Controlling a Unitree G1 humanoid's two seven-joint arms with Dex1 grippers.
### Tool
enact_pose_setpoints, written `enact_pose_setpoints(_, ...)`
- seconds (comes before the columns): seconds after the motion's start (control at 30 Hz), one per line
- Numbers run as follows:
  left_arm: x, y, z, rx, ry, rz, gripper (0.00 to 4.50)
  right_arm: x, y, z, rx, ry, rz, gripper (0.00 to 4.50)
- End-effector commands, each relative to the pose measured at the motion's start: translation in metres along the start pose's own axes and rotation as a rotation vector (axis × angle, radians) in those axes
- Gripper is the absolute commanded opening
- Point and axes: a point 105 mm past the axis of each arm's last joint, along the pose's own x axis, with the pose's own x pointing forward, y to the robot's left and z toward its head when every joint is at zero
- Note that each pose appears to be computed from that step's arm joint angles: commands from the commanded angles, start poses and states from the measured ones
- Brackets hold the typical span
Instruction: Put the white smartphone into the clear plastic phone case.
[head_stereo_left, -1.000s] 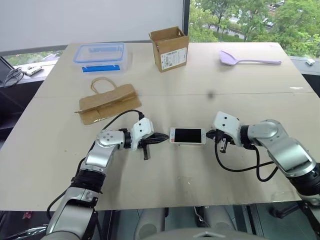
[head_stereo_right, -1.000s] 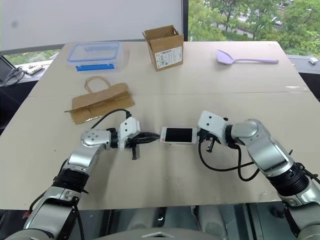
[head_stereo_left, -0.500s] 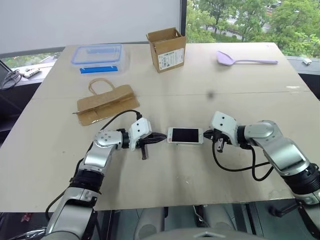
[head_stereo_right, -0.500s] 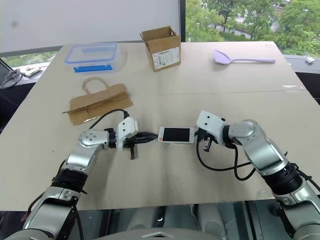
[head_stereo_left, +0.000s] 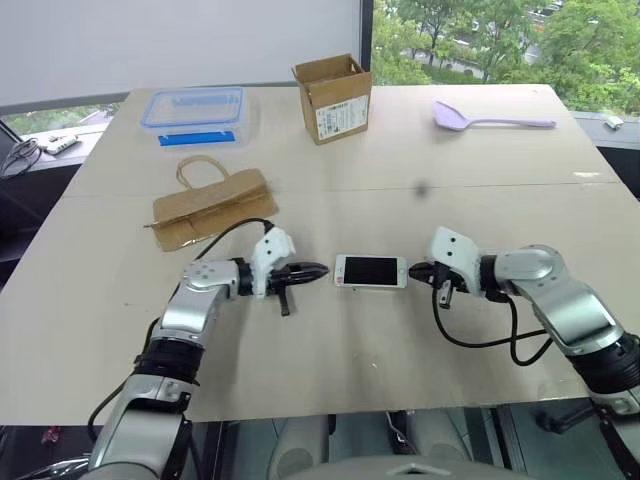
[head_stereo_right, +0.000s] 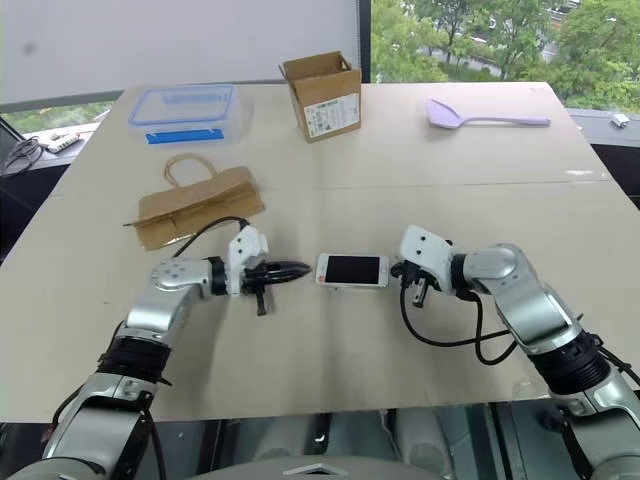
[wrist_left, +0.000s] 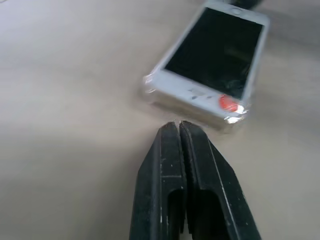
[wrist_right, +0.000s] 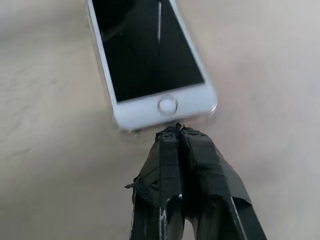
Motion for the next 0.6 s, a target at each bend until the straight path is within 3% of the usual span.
enact_pose_setpoints(0.03, 0.002, 0.0, 0.044, 0.019, -0.132, -0.037, 0.07, -0.018, -0.01, 0.017, -0.02, -0.075, -0.064, 0.0)
enact_pose_setpoints(0.33, 0.037, -0.011, 0.051, 0.013, -0.135, -0.102, 0.07, -0.024, -0.012, 0.024, 0.054, -0.141, -0.126, 0.0)
enact_pose_setpoints(0.6, 0.038, -0.008, 0.023, 0.045, 0.03, -0.076, 0.07, -0.019, -0.007, 0.025, 0.05, -0.135, -0.122, 0.0)
